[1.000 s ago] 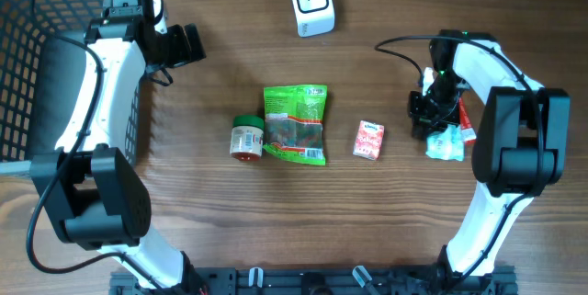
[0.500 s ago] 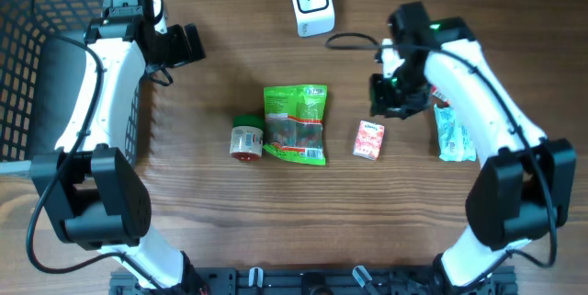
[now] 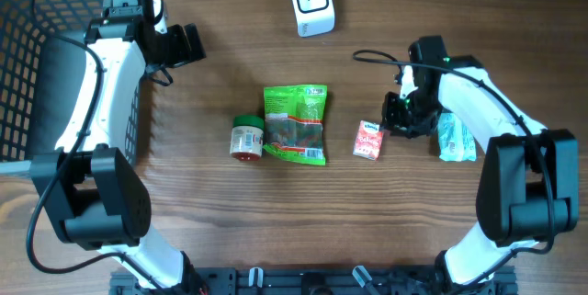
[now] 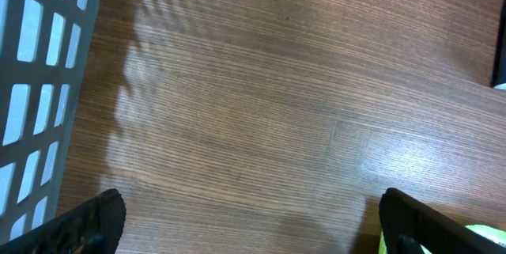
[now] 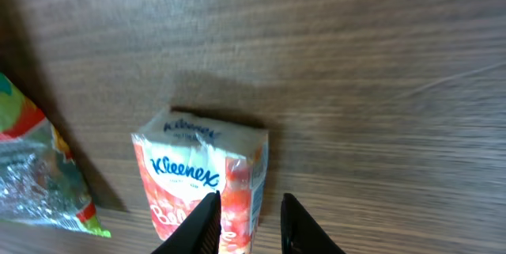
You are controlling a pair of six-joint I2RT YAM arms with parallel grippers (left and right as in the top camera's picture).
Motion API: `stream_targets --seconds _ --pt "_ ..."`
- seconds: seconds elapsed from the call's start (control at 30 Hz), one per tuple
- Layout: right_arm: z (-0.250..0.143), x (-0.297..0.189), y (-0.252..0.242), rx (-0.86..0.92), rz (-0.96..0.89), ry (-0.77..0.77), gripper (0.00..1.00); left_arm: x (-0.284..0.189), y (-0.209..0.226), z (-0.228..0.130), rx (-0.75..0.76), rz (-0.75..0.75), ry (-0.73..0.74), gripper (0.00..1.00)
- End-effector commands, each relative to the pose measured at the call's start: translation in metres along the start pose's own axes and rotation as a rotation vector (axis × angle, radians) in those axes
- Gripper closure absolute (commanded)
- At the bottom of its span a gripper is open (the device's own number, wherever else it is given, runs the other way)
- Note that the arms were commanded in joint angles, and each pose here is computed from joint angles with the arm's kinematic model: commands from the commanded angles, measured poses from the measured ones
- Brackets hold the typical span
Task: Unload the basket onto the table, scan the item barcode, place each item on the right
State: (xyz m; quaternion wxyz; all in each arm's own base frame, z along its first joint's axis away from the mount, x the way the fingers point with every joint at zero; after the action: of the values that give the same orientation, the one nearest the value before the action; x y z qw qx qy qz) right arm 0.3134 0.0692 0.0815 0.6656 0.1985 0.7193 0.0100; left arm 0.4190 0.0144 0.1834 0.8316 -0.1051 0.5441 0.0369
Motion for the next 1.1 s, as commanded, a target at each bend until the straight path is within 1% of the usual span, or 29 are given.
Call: stream_targets --seconds 0.0,0.27,0.3,0.33,0.37,0.43,0.47,0.5,0.57,0.67,0.73,0.8,0.9,0.97,1.07 --pt "-0.009 0.011 0.003 -0.035 0.054 0.032 0.74 -0.008 0.000 0.004 -0.009 0.002 -0.026 0.00" --pt "-0.014 0.029 -0.005 0.015 0.059 0.021 0.75 -0.008 0.000 0.004 -0.009 0.002 -0.026 0.00" --pt "-0.014 0.032 -0.006 0.016 0.063 0.012 0.88 -0.008 0.000 0.004 -0.009 0.002 -0.026 0.00" --pt "-0.013 0.032 -0.006 0.004 0.065 0.006 0.96 -0.008 0.000 0.004 -0.009 0.002 -0.025 0.00" --pt "-0.011 0.028 -0.004 -0.003 0.068 -0.009 0.96 -0.008 0.000 0.004 -0.009 0.002 -0.026 0.00" --pt "-0.001 0.004 0.002 -0.053 0.054 -0.094 0.96 -0.008 0.000 0.004 -0.009 0.002 -0.026 0.00" --pt "0.005 -0.030 0.010 -0.108 0.001 -0.211 0.96 -0.008 0.000 0.004 -0.009 0.002 -0.026 0.00" --pt "0.006 -0.044 0.012 -0.123 -0.043 -0.267 0.96 -0.008 0.000 0.004 -0.009 0.002 -0.026 0.00" --pt "-0.001 -0.084 0.021 -0.195 -0.269 -0.482 0.96 -0.008 0.000 0.004 -0.009 0.002 -0.026 0.00" --pt "-0.014 -0.087 0.043 -0.298 -0.474 -0.603 0.96 -0.008 0.000 0.004 -0.009 0.002 -0.026 0.00" --pt "-0.023 -0.082 0.059 -0.377 -0.672 -0.704 0.96 -0.008 0.000 0.004 -0.009 0.002 -0.025 0.00" --pt "-0.029 -0.075 0.071 -0.449 -0.822 -0.768 0.96 -0.008 0.000 0.004 -0.009 0.002 -0.026 0.00" --pt "-0.035 -0.048 0.086 -0.576 -1.038 -0.816 0.96 -0.008 0.000 0.004 -0.009 0.002 -0.025 0.00" --pt "-0.034 -0.022 0.087 -0.668 -1.129 -0.759 0.96 -0.008 0.000 0.004 -0.009 0.002 -0.026 0.00" --pt "-0.030 0.005 0.082 -0.697 -1.159 -0.695 0.96 -0.008 0.000 0.004 -0.009 0.002 -0.026 0.00"
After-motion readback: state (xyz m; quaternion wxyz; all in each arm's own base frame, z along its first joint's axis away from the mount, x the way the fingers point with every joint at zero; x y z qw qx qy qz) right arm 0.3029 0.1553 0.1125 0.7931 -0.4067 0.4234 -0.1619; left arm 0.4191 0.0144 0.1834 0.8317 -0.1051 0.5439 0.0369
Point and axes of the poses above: each gripper's point midway between its finger pads, its own x axis out along the fingers, its own y axis along the line the jaws close on, z = x × y, the point moved 6 cm from there along -x, back along the fingers, and after that the axes turned 5 degrees about x, right-handed, at the moved point
